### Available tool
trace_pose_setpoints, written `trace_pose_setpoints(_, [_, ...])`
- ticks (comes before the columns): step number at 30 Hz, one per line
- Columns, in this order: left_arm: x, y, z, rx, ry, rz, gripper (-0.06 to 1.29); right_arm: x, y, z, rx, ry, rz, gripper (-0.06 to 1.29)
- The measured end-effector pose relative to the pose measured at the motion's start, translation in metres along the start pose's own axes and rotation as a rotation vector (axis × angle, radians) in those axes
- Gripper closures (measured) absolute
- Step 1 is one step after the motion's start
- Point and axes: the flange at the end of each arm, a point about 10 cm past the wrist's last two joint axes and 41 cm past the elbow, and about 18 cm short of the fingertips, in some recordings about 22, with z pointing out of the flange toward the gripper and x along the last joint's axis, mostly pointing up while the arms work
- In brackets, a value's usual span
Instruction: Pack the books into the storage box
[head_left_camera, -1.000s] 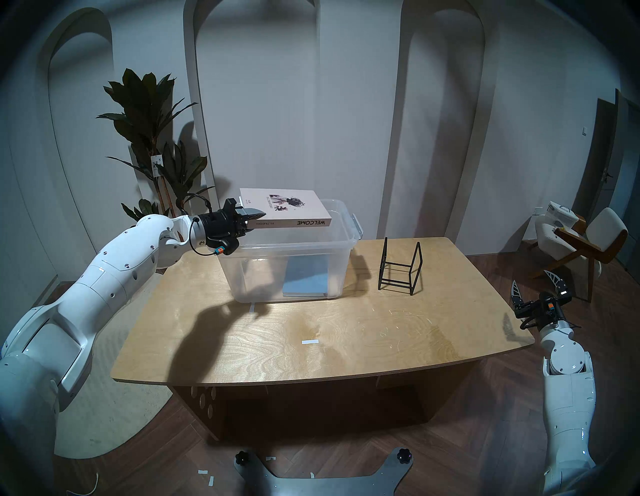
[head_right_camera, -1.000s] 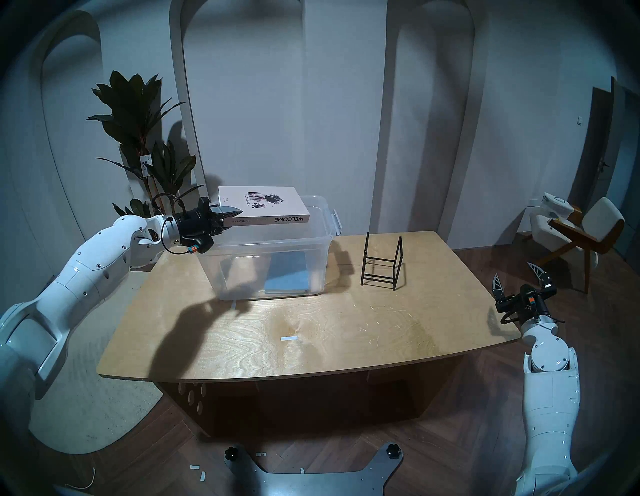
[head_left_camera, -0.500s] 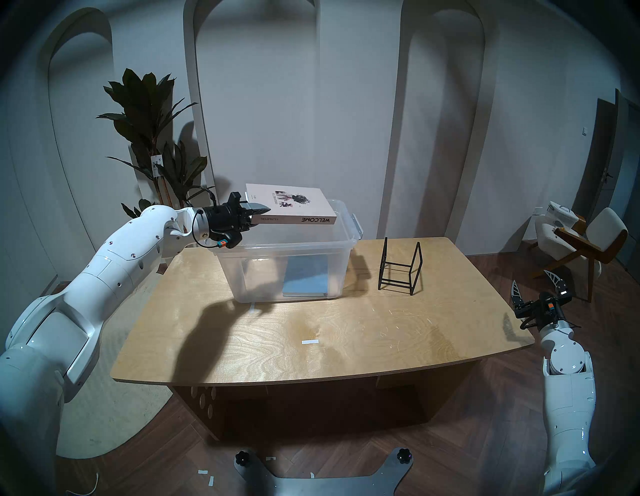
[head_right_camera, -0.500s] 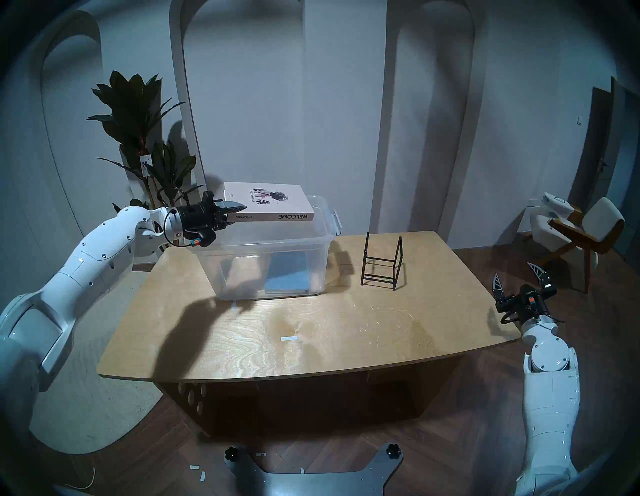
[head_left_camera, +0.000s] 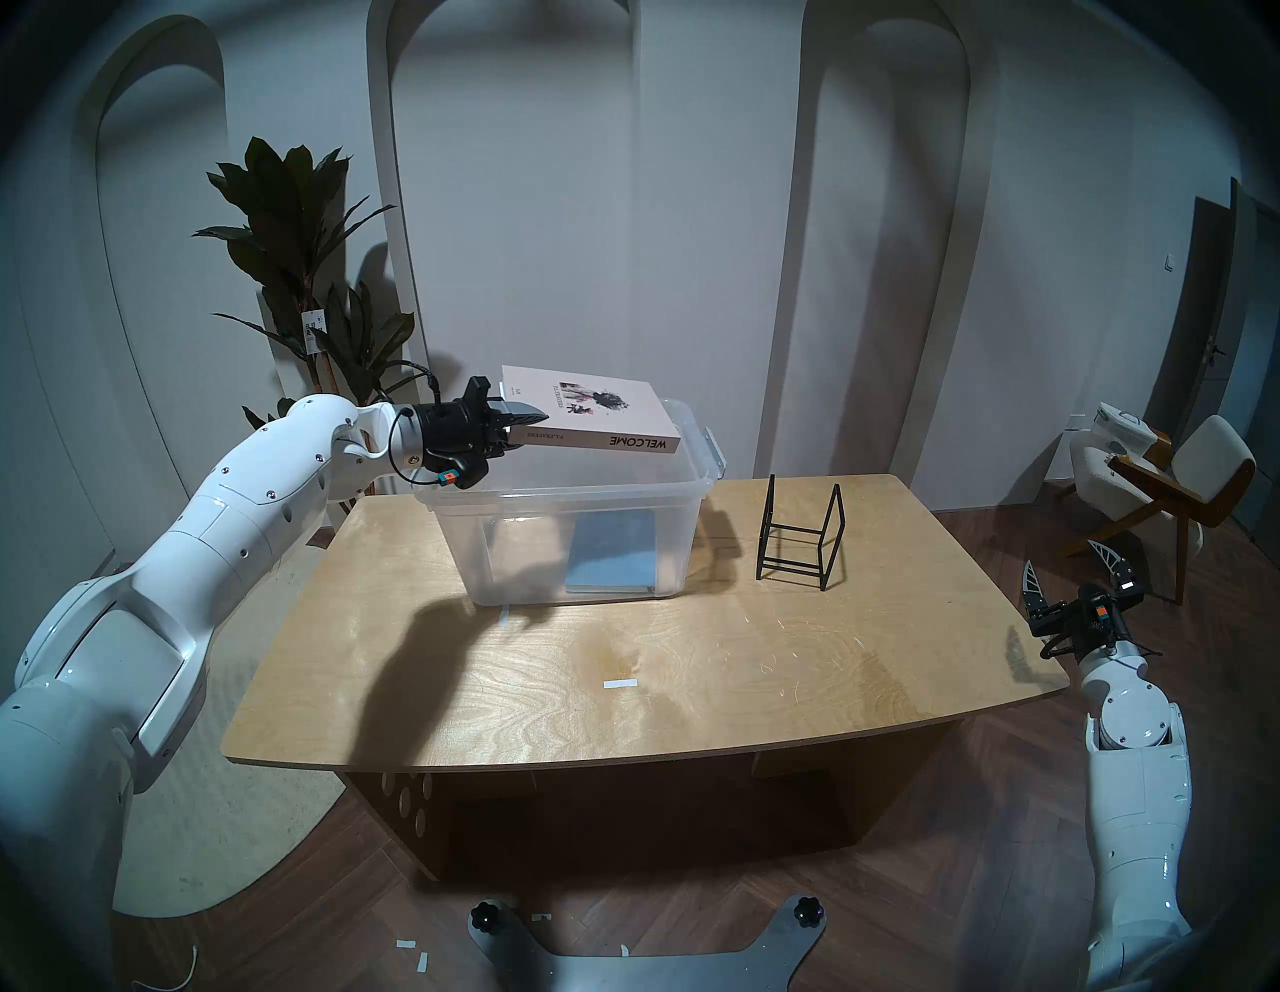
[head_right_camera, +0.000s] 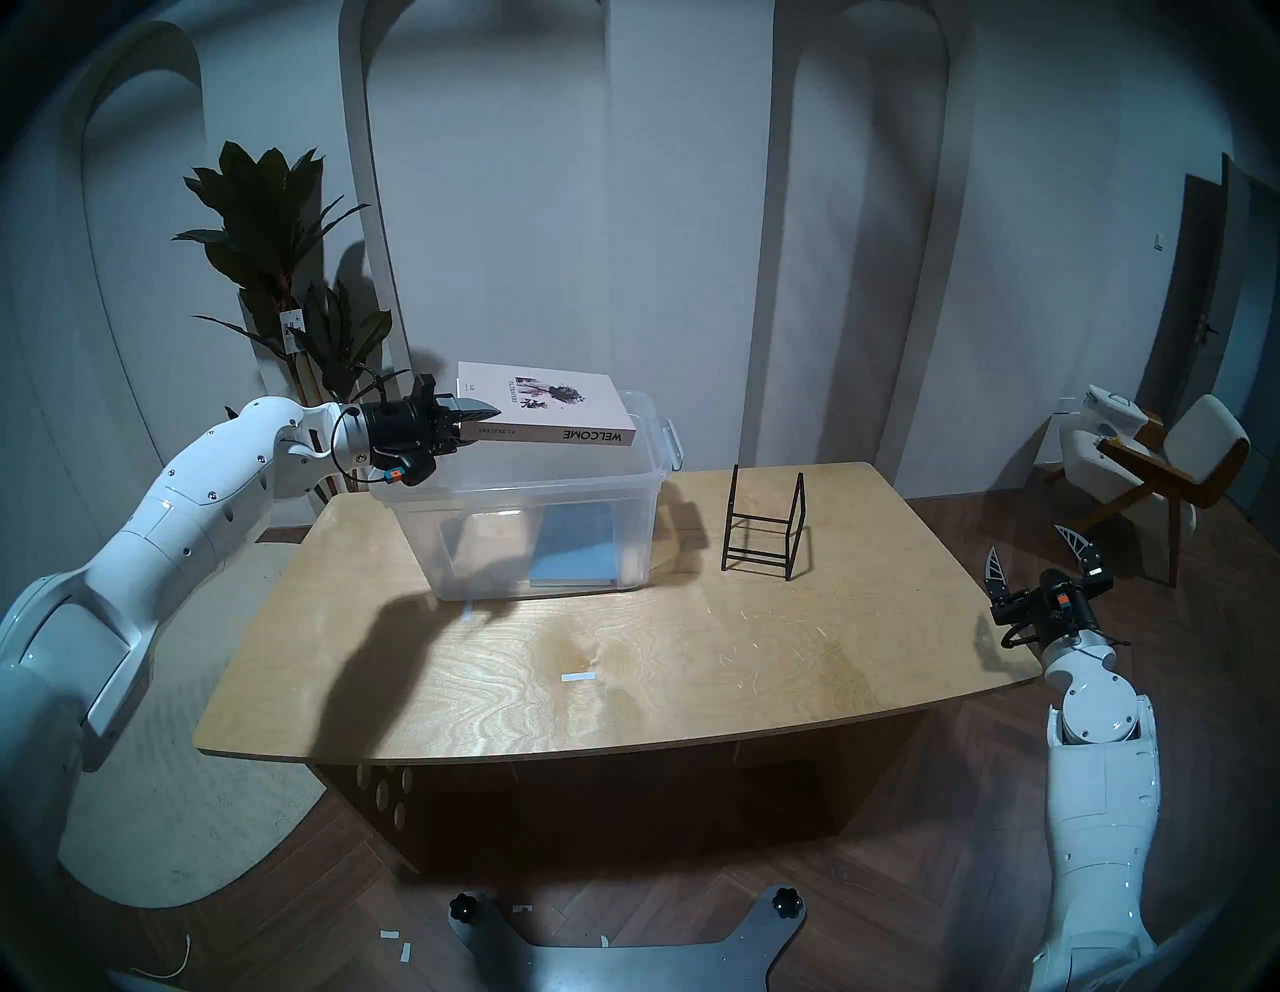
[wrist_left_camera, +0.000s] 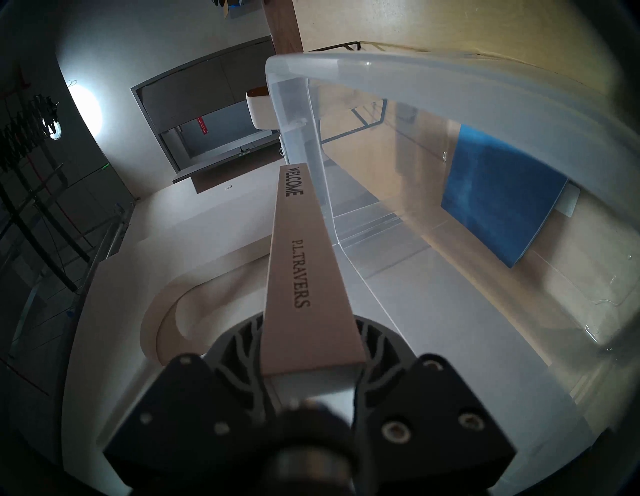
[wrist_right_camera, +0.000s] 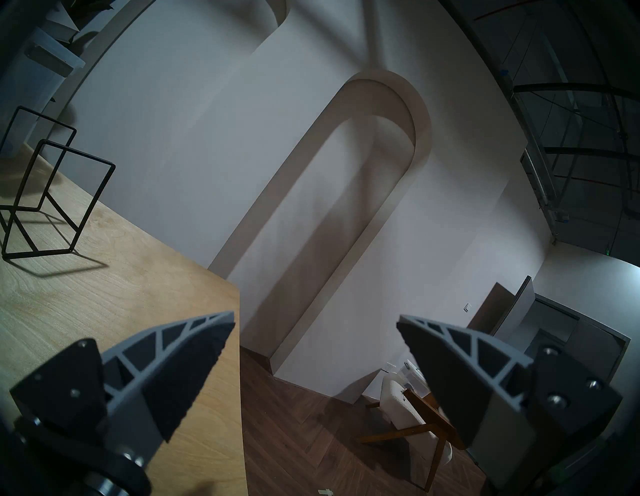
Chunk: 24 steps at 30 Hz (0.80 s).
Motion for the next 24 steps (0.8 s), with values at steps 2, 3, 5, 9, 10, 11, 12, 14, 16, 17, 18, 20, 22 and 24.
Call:
trace_pose_setpoints(2, [0.001, -0.001, 0.001, -0.008, 0.007, -0.002, 0.92, 0.000, 0.000, 0.000, 0.000, 0.000, 0.000, -0.04])
trace_pose_setpoints(3, [0.001, -0.001, 0.001, -0.013, 0.011, -0.004, 0.92, 0.000, 0.000, 0.000, 0.000, 0.000, 0.000, -0.04])
trace_pose_setpoints(5, [0.002, -0.002, 0.002, -0.018, 0.016, -0.008, 0.92, 0.000, 0.000, 0.000, 0.000, 0.000, 0.000, -0.04])
trace_pose_setpoints(9, [0.003, -0.003, 0.003, -0.023, 0.024, -0.011, 0.92, 0.000, 0.000, 0.000, 0.000, 0.000, 0.000, -0.04])
trace_pose_setpoints(10, [0.003, -0.003, 0.003, -0.022, 0.025, -0.010, 0.92, 0.000, 0.000, 0.000, 0.000, 0.000, 0.000, -0.04])
trace_pose_setpoints(11, [0.002, -0.005, 0.003, -0.018, 0.025, -0.008, 0.92, 0.000, 0.000, 0.000, 0.000, 0.000, 0.000, -0.04])
trace_pose_setpoints(12, [0.001, -0.006, 0.003, -0.015, 0.024, -0.006, 0.92, 0.000, 0.000, 0.000, 0.000, 0.000, 0.000, -0.04])
trace_pose_setpoints(14, [0.000, -0.010, 0.003, -0.010, 0.019, 0.003, 0.92, 0.000, 0.000, 0.000, 0.000, 0.000, 0.000, -0.04])
trace_pose_setpoints(16, [-0.004, -0.016, 0.002, -0.009, 0.010, 0.022, 0.76, 0.000, 0.000, 0.000, 0.000, 0.000, 0.000, -0.04])
trace_pose_setpoints(17, [-0.006, -0.020, 0.001, -0.010, 0.004, 0.035, 0.55, 0.000, 0.000, 0.000, 0.000, 0.000, 0.000, -0.04])
trace_pose_setpoints(18, [-0.010, -0.026, -0.002, -0.013, -0.005, 0.058, 0.02, 0.000, 0.000, 0.000, 0.000, 0.000, 0.000, -0.04])
trace_pose_setpoints(20, [-0.014, -0.034, -0.005, -0.014, -0.018, 0.086, -0.01, 0.000, 0.000, 0.000, 0.000, -0.001, 0.000, -0.04])
trace_pose_setpoints(22, [-0.019, -0.043, -0.009, -0.011, -0.034, 0.113, -0.01, 0.000, 0.000, 0.000, 0.000, -0.001, 0.000, -0.04])
trace_pose_setpoints(24, [-0.024, -0.054, -0.014, 0.000, -0.054, 0.144, -0.01, 0.000, 0.000, 0.000, 0.000, -0.001, 0.001, -0.04])
